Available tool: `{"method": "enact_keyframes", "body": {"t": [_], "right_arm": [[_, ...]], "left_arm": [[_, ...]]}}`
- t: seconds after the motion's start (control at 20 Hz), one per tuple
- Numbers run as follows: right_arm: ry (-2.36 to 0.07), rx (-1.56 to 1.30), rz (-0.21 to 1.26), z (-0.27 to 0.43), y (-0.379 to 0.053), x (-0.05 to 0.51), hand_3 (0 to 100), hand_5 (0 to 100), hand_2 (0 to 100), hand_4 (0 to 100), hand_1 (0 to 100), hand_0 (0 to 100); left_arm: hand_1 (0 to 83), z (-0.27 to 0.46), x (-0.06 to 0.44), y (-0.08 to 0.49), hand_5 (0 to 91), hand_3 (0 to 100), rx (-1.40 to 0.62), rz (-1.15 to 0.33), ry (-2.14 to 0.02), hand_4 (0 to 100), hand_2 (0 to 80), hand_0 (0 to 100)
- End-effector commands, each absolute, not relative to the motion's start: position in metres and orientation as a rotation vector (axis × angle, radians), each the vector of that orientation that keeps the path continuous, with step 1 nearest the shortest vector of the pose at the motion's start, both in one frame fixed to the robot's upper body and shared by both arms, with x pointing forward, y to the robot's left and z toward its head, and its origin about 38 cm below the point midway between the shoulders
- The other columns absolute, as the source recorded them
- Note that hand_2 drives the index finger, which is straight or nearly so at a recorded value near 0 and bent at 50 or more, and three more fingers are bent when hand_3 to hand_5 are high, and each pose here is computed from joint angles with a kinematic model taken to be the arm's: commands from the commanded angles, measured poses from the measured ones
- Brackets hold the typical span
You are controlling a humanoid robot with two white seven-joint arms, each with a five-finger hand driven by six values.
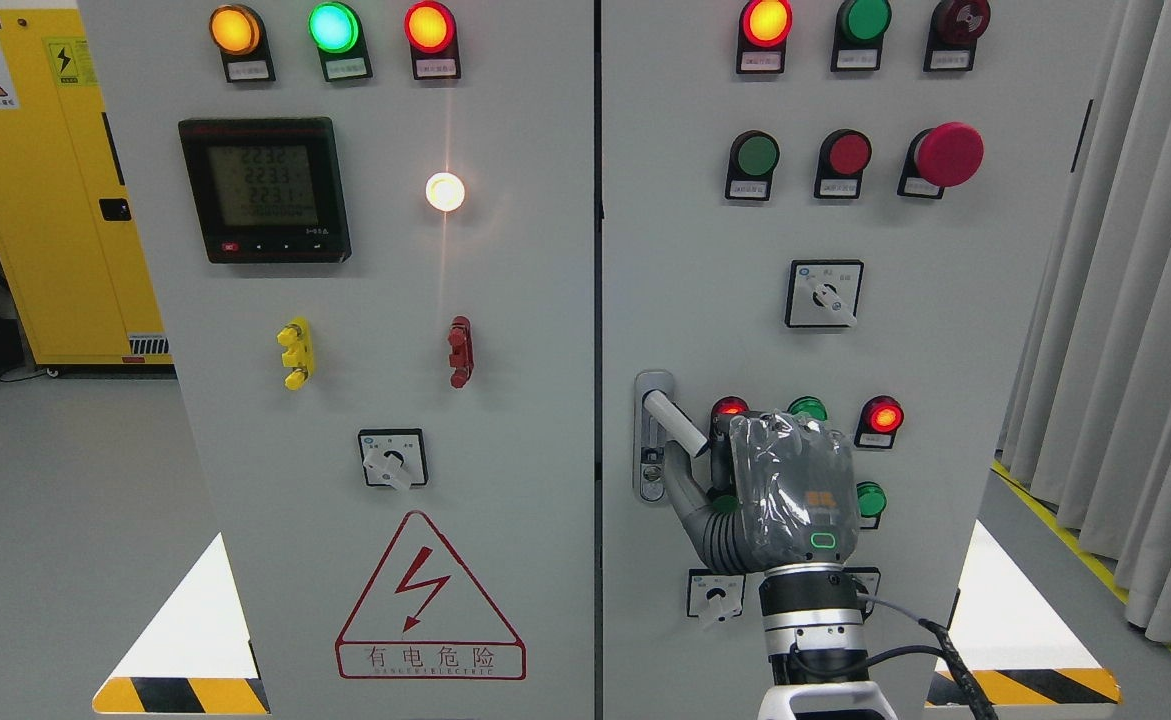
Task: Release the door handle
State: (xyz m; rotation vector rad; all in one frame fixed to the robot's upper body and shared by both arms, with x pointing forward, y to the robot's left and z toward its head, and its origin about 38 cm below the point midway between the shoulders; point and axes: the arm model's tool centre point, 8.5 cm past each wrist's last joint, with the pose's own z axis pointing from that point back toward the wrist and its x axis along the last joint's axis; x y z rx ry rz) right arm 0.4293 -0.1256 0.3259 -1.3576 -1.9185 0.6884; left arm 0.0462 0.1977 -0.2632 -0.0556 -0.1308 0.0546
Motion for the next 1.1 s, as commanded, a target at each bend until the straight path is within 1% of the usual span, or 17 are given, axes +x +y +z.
{"method": "enact_keyframes", "body": {"t": [0.0,1.05], "right_arm": [[-1.915,-1.359,0.687,0.3271,-0.1274,0.4299,100,99,91,99,48,56],[-1.927,-1.371,0.669,0.3335,-0.1308,0.4263,100,99,91,99,48,51]], "left_arm": [[55.6,-0.2632,0.0463,0.1977,0.0,0,-0.055,0.055,-0.132,0,0.0,12],[55.6,-0.2632,0.0463,0.1977,0.0,0,-0.055,0.055,-0.132,0,0.0,12]]}}
